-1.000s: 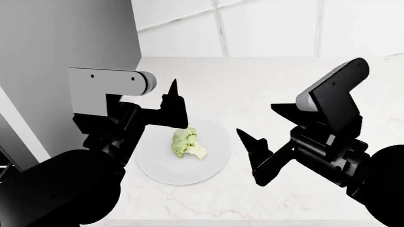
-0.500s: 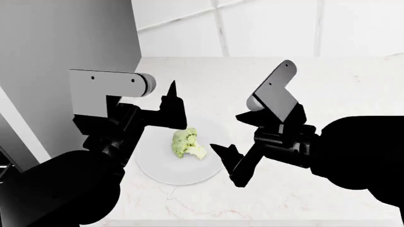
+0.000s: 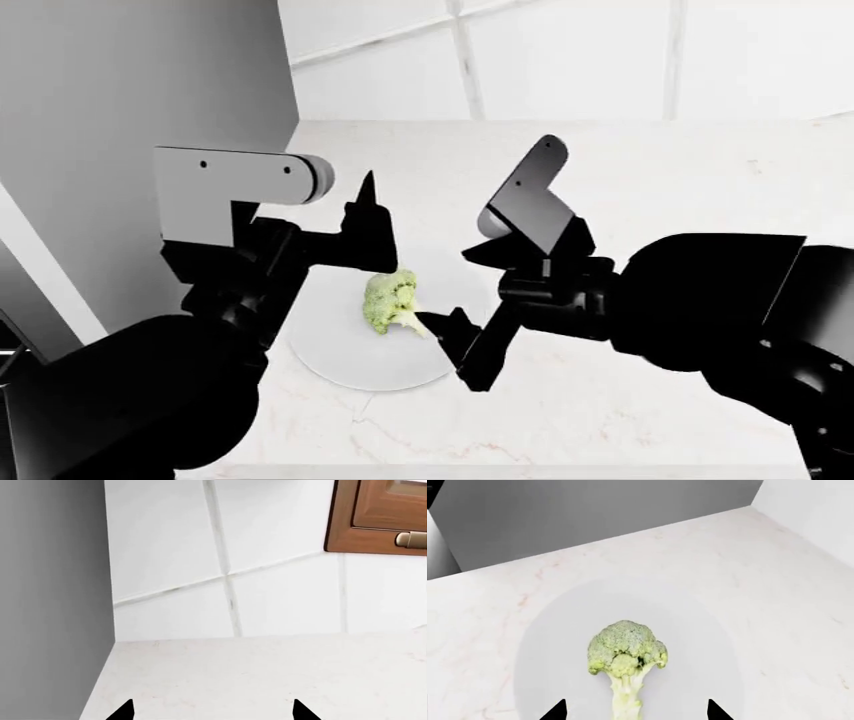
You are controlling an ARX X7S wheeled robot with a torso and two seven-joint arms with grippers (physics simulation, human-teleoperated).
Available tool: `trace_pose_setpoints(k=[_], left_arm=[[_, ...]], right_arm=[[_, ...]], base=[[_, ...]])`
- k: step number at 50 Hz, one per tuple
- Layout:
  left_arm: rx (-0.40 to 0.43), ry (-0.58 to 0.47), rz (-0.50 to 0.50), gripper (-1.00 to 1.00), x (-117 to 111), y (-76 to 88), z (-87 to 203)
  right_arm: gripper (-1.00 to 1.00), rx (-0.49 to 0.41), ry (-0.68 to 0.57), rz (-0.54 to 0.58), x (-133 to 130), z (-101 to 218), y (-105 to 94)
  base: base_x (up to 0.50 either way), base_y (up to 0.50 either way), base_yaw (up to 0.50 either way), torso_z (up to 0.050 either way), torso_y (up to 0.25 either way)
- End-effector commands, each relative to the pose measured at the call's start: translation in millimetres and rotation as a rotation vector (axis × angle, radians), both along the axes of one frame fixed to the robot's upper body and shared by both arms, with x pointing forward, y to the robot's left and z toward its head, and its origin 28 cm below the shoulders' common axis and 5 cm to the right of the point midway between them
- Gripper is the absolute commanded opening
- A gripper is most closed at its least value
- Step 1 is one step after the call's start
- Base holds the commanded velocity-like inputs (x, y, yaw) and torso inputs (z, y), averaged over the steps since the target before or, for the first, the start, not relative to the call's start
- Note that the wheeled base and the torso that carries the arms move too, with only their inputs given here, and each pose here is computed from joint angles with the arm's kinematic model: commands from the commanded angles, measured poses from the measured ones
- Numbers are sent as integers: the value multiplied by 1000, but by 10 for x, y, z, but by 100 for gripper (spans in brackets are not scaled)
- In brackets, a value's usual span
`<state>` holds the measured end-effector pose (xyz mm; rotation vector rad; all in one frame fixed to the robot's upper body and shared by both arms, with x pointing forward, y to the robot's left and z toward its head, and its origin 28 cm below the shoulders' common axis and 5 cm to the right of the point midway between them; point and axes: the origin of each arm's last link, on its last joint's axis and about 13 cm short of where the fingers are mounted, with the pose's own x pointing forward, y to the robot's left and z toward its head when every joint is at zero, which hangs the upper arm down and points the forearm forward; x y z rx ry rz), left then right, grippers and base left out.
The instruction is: Place the broccoli on the top rack of the oven.
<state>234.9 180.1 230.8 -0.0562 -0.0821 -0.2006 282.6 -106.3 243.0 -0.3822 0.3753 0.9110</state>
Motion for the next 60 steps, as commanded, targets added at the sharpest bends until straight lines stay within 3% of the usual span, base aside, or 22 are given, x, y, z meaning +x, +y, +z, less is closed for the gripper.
trace_pose_setpoints(k=[1, 60], left_arm=[[3, 0, 0, 100, 16, 1, -4], [6, 3, 4, 100, 61, 11, -27]], right_arm=[[100, -1, -9, 36, 114, -3, 83], [100, -41, 58, 66, 381, -180, 231]], base=[[0, 0, 0, 0, 0], [0, 0, 0, 0, 0]])
